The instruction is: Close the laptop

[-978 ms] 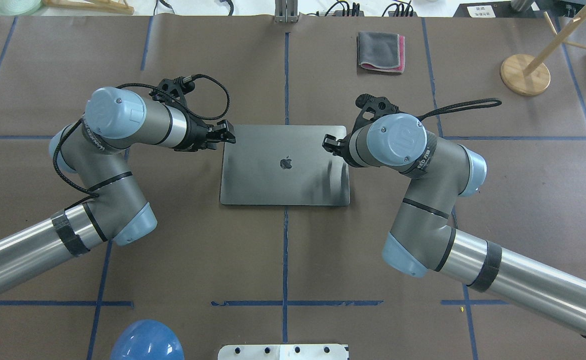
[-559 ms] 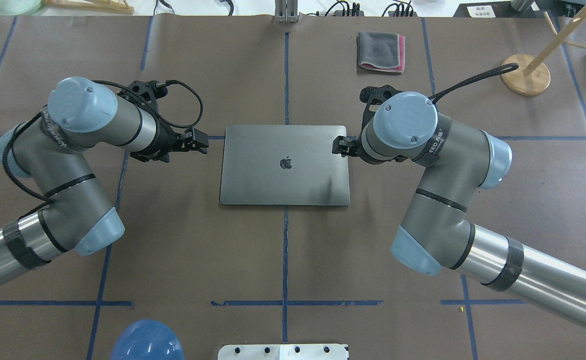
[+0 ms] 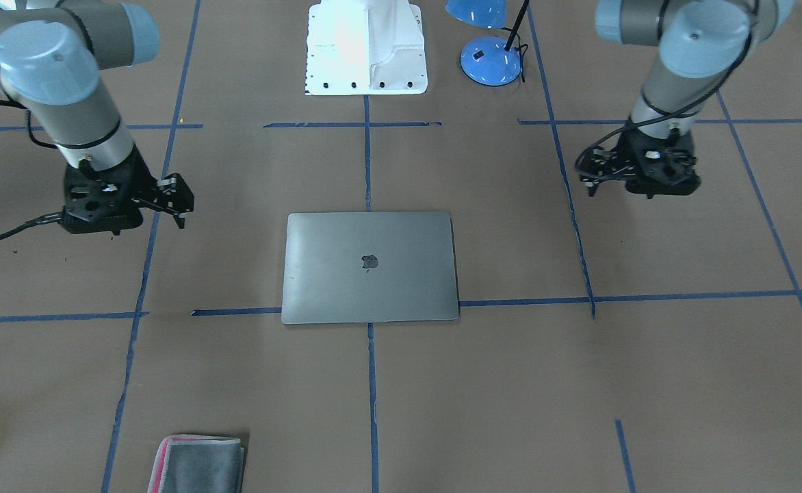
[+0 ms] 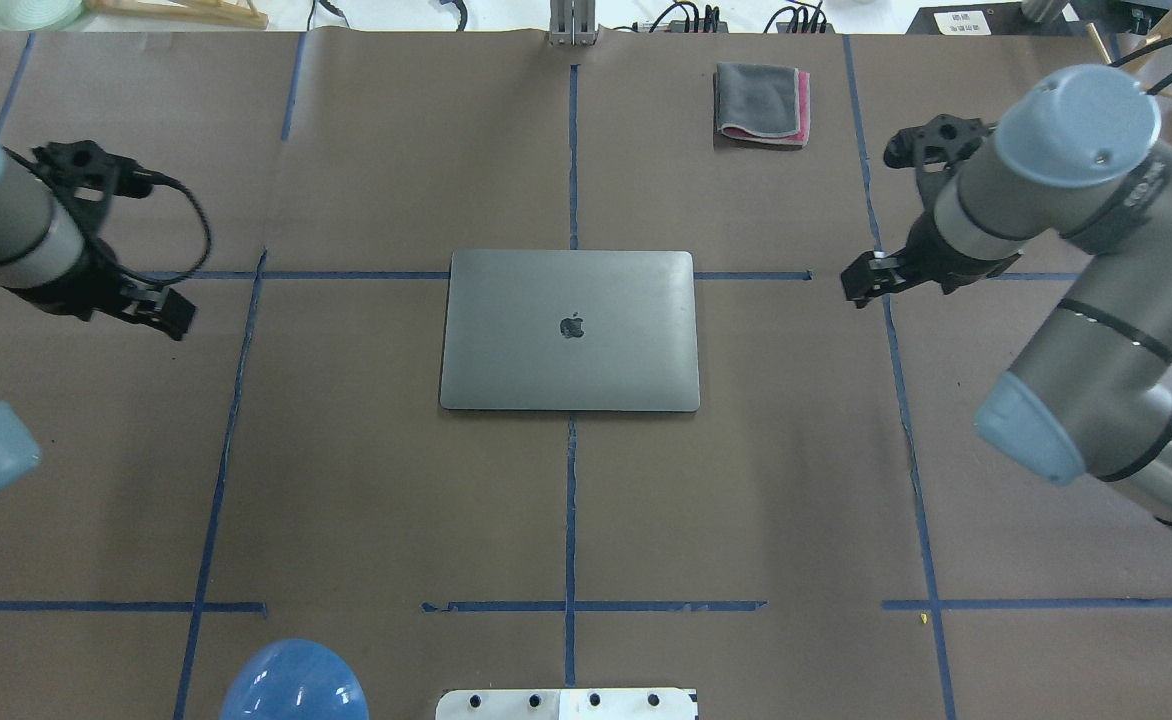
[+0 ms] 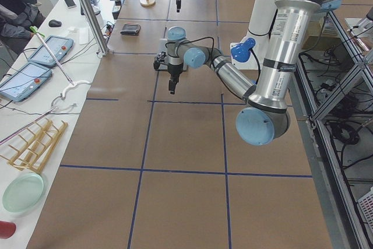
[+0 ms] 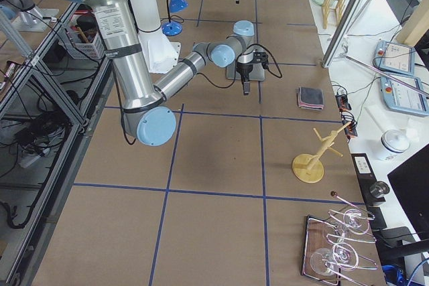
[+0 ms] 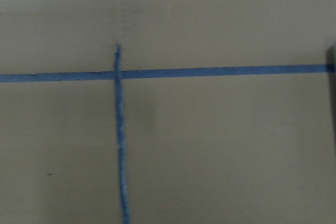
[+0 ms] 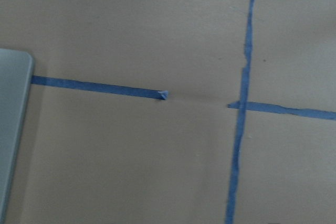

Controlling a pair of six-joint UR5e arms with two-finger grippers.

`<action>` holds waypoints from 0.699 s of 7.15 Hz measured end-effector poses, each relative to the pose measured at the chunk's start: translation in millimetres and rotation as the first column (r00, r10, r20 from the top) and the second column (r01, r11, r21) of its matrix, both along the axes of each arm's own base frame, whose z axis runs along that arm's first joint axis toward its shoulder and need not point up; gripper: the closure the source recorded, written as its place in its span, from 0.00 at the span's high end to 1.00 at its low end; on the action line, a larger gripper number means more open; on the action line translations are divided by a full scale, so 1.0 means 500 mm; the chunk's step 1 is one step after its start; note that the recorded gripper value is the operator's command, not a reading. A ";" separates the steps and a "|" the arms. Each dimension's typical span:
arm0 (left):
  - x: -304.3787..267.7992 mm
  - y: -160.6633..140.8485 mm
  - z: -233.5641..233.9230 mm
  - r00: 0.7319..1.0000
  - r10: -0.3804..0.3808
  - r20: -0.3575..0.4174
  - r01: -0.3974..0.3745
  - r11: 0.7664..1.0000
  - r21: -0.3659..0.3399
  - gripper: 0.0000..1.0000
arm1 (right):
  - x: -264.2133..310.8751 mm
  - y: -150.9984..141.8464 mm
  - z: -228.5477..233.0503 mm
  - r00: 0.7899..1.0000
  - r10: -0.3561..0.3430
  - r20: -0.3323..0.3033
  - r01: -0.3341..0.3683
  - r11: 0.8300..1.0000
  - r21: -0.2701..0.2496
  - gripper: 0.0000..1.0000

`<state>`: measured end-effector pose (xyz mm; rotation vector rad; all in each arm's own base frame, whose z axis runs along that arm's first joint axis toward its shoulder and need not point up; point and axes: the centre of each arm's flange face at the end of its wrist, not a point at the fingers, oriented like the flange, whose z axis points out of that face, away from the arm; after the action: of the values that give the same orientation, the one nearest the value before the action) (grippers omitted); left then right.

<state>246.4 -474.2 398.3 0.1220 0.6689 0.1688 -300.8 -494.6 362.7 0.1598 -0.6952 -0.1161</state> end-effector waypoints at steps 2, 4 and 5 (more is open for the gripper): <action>-0.282 -0.043 0.170 0.995 0.082 -0.055 -0.083 0.996 -0.016 0.99 | 0.221 -0.012 0.143 0.993 -0.115 -0.024 0.116 0.992 0.038 0.99; -0.476 -0.007 0.319 0.993 0.065 -0.100 -0.070 0.997 -0.040 0.99 | 0.456 0.034 0.293 0.987 -0.161 0.001 0.161 0.986 0.037 0.99; -0.520 0.034 0.375 0.993 0.047 -0.105 -0.055 0.996 -0.071 0.99 | 0.544 0.085 0.370 0.991 -0.132 0.011 0.132 0.991 -0.010 0.99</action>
<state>-13.7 -457.5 585.7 0.0428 0.7806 0.1879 -28.7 -452.3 547.8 0.1041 -0.7161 -0.2386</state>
